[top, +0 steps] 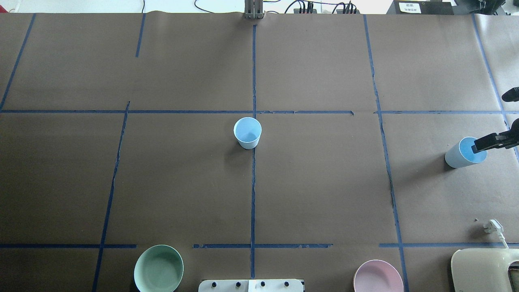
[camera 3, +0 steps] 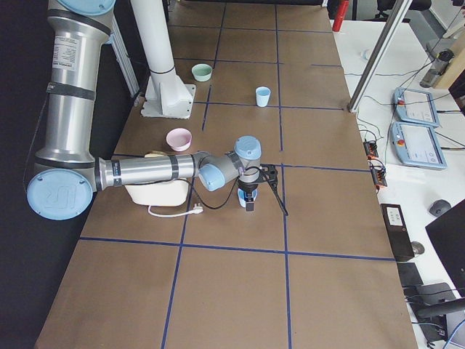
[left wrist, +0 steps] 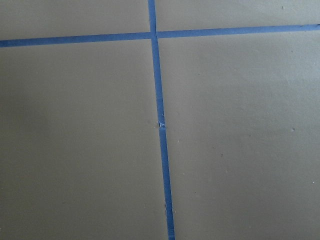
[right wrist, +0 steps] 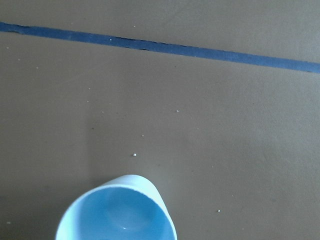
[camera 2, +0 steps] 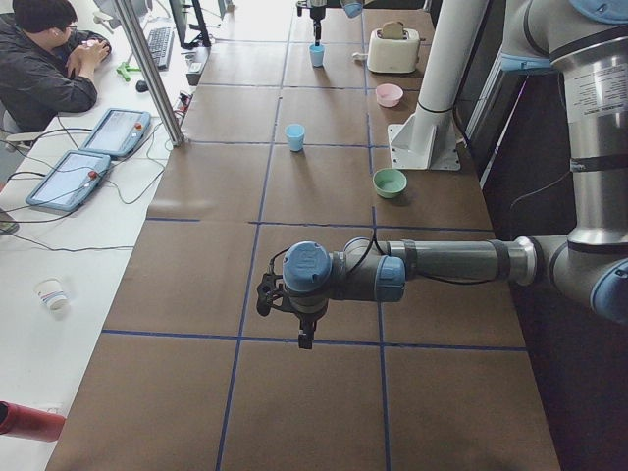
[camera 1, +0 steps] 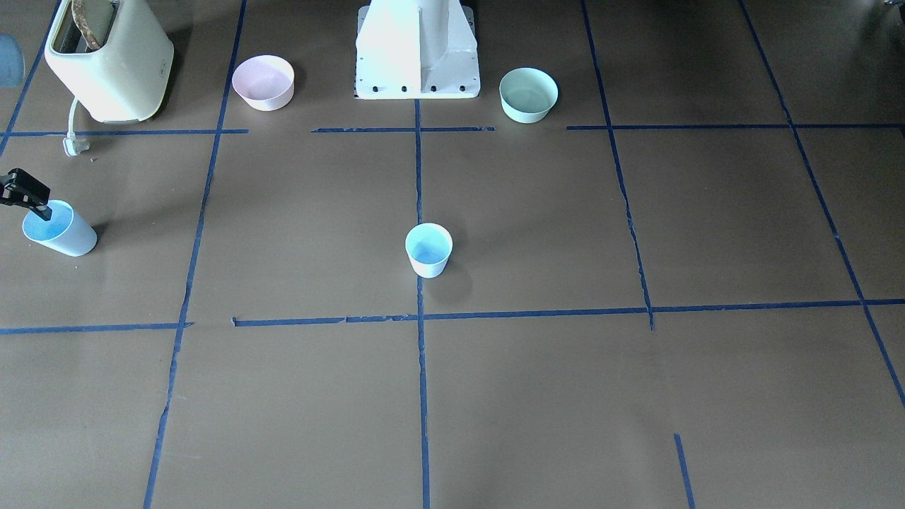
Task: Stack blue cups with both arms
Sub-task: 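Reach the right gripper down and grasp the other light-blue cup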
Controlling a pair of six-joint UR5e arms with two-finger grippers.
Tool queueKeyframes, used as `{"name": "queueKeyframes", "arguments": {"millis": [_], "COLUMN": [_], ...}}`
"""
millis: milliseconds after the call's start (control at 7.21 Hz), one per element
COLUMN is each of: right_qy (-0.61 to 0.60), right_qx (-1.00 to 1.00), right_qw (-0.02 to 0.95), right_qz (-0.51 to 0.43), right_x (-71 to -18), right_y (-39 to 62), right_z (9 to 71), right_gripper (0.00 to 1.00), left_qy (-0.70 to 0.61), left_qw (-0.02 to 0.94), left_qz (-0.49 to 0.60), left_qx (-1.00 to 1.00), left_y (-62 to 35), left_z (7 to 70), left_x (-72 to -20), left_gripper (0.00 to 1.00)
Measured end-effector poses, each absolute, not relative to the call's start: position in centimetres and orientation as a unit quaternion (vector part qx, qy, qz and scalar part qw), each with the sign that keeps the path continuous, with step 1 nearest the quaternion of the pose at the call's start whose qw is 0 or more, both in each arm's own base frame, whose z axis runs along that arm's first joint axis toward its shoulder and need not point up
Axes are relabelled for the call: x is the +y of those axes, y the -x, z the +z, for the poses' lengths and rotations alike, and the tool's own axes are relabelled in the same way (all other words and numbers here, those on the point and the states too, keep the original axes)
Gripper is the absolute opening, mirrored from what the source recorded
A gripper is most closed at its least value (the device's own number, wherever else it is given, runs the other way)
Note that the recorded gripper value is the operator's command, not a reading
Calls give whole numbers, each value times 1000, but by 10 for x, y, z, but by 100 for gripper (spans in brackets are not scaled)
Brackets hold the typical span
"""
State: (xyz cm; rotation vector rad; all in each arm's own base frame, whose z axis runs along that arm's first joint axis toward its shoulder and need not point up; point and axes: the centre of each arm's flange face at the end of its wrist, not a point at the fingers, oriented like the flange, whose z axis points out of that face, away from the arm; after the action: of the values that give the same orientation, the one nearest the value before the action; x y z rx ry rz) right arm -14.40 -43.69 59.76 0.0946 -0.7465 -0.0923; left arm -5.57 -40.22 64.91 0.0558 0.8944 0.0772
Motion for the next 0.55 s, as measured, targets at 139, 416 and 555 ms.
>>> {"name": "queueKeyframes", "arguments": {"millis": [139,416,555], "right_qy": [-43,-38,-35], "right_qx": [-363,-361,-360], "right_qw": [930,931,931], "right_qz": [-44,-47,-48], "right_x": [-438,-439,-441], "right_y": [145,149,153], "right_z": [604,611,614], "right_gripper": [98,75,61], "left_qy": [-27,-27,-27], "left_qw": [901,901,901], "left_qz": [37,37,38], "left_qx": [432,432,432], "left_y": [56,56,56], "left_z": [649,649,649], "left_x": [-402,-402,-402], "left_gripper": [100,100,100]}}
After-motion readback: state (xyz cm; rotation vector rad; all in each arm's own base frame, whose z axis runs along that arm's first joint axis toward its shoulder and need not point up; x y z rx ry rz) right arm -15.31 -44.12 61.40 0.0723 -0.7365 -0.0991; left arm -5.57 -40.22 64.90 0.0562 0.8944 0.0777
